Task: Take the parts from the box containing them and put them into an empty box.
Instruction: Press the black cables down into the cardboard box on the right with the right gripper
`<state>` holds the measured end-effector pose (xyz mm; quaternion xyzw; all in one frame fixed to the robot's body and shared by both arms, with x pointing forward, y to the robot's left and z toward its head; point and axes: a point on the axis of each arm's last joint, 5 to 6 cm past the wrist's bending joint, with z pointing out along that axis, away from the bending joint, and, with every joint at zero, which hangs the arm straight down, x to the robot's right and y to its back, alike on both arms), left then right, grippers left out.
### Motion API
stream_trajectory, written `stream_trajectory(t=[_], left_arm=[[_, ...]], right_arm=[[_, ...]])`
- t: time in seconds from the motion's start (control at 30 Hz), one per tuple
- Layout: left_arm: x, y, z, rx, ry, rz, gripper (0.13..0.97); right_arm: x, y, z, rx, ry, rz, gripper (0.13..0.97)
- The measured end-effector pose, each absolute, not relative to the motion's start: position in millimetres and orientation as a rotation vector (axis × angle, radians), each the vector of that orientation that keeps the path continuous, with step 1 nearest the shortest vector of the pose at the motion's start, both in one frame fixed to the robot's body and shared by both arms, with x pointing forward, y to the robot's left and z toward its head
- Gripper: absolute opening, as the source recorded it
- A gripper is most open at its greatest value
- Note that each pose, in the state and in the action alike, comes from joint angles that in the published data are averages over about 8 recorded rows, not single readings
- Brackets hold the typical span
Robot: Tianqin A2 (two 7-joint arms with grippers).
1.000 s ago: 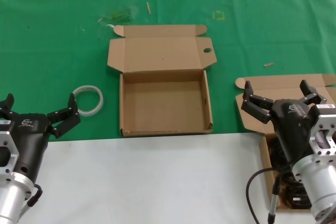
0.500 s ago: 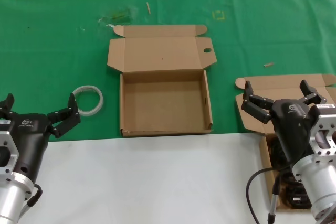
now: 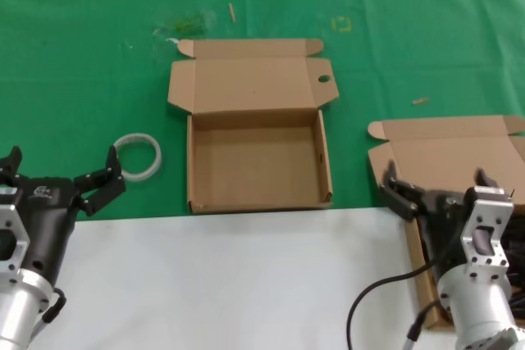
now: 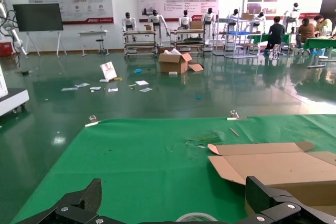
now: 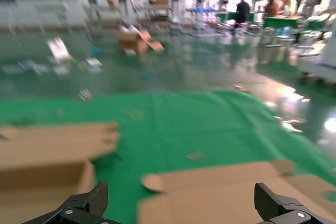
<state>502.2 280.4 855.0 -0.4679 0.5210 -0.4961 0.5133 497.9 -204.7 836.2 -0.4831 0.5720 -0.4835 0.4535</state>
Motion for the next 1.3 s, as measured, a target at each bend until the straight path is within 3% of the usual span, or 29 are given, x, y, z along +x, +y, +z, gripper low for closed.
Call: stream_trajectory(t=[0.4,0.77,1.3], left_arm=[[502.2,280.4,855.0,-1.125,1.253,-1.193,0.965],[502.2,280.4,855.0,-1.125,1.253,-1.193,0.965],[502.2,280.4,855.0,-1.125,1.253,-1.193,0.965]], right_arm=[[483.0,-212.9,840.9,-1.542,1.581,-1.524,0.966],[496.3,-230.6,848.0,-1.974,1.669,-1.553,0.966],[519.7,-246.8,867.3,-2.474,1.41,-1.396,0.966]])
